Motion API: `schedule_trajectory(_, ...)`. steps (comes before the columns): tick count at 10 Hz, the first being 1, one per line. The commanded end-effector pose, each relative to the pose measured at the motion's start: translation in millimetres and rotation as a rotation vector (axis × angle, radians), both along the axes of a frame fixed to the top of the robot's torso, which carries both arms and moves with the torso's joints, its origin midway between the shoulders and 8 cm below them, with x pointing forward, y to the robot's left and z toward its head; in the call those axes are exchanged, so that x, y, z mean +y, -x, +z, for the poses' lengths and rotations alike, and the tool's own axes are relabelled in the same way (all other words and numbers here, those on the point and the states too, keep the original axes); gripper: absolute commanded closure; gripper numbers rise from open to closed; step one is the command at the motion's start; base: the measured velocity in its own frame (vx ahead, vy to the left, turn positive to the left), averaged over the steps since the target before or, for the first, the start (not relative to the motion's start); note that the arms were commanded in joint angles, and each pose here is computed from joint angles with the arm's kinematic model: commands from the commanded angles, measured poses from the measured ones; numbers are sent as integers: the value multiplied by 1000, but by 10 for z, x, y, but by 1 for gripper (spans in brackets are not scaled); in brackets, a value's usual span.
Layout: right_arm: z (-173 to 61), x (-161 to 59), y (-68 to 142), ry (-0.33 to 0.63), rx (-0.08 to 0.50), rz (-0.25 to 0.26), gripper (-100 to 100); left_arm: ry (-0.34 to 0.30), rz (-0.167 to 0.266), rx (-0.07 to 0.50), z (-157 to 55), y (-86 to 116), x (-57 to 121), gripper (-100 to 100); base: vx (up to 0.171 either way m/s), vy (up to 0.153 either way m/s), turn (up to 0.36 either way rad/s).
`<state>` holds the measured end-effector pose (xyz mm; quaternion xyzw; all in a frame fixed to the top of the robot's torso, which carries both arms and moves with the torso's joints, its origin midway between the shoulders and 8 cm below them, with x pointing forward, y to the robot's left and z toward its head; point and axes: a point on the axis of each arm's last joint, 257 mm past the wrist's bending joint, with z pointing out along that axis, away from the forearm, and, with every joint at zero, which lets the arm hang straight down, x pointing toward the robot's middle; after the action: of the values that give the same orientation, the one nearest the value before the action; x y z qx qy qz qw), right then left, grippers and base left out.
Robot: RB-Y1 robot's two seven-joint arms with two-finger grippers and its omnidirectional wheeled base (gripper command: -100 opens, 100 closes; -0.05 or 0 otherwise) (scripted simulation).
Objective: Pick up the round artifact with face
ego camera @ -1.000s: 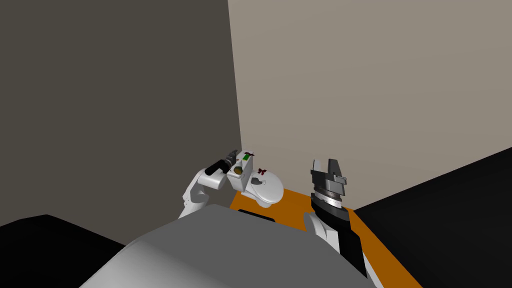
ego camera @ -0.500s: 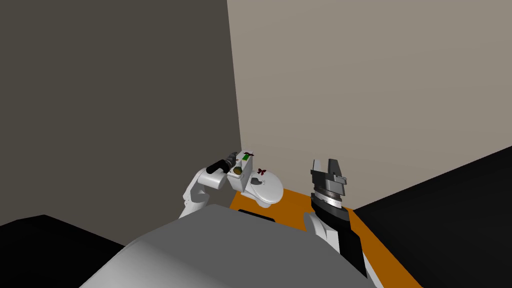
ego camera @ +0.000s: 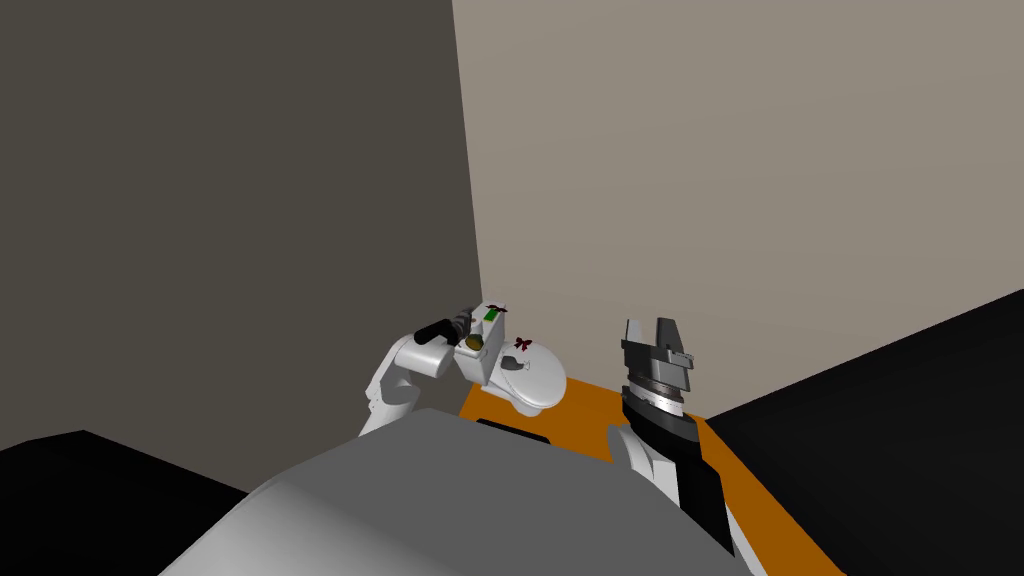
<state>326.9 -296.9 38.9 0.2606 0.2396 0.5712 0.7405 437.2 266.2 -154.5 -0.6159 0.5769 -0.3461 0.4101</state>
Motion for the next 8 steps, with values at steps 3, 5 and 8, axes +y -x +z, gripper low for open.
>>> schedule_trajectory(3,0,0,0,0,0,0,0,12,16,72,-139,96,7,-100,15,2,-9)
schedule_trajectory(5,0,0,0,0,0,0,0,23,24,106,-195,151,-6,-100,15,3,-7)
schedule_trajectory(8,0,0,0,0,0,0,0,36,36,167,-307,252,-14,-100,20,5,-11)
